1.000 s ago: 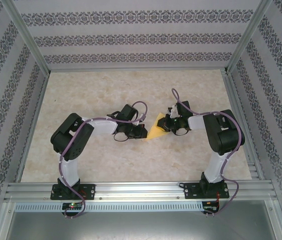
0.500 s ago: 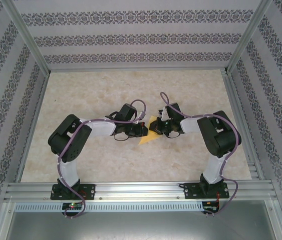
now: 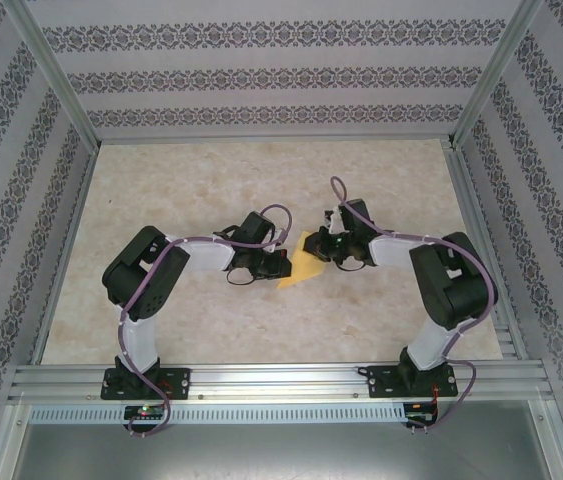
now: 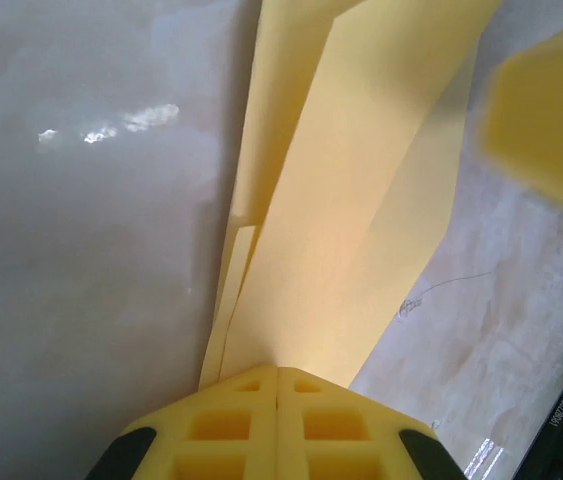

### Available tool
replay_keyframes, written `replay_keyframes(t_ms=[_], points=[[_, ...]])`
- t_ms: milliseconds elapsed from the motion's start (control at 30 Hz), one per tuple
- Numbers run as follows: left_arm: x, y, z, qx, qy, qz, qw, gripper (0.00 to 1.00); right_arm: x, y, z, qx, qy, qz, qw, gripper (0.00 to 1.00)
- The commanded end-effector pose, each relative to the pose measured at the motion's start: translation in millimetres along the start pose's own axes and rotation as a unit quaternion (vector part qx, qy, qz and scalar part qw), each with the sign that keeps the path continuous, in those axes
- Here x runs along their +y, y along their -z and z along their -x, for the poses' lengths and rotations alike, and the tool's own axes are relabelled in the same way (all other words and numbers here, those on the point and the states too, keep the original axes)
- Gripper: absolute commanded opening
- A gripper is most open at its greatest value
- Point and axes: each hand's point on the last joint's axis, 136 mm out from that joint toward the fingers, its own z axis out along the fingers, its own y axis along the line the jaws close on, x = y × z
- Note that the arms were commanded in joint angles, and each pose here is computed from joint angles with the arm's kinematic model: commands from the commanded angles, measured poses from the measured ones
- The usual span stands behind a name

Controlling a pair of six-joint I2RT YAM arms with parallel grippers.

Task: Fold a paper plane with a square sheet of paper (pick it up from the middle)
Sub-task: Fourth fold the wing at the center of the table.

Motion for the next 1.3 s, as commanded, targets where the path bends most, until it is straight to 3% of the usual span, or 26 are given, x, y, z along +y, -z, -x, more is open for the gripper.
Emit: replay_keyframes(t_ms=[0,233,500,800,1267], points=[[25.3,-6.5,-13.8,0.024,0.011,0.053,0.998,0.0,-5.7,5.0,0.3,-0.009,0.01,-0.018,1.0,0.1],[29.3,-6.8,-14.4,0.025,0.018,0.063,0.998,0.0,-7.8,-19.9,-28.2,0.042,0.023,-0.021,0.999,0.1],[31.9,-7.0,-18.6,0.036,0.021,0.07,0.997,0.0,-25.3,-36.3,-35.7,0.071,0.011,-0.04,0.997,0.1],[53.1,-6.9,-36.3,0.066,0.045,0.111,0.991,0.0,-75.9,-11.9,13.9,0.012,-0.046,-0.083,0.995,0.09],[53.4,-7.4,-39.5,0.071,0.048,0.107,0.991,0.0,-100.7,11.7,82.7,-0.052,-0.077,-0.102,0.99,0.1]])
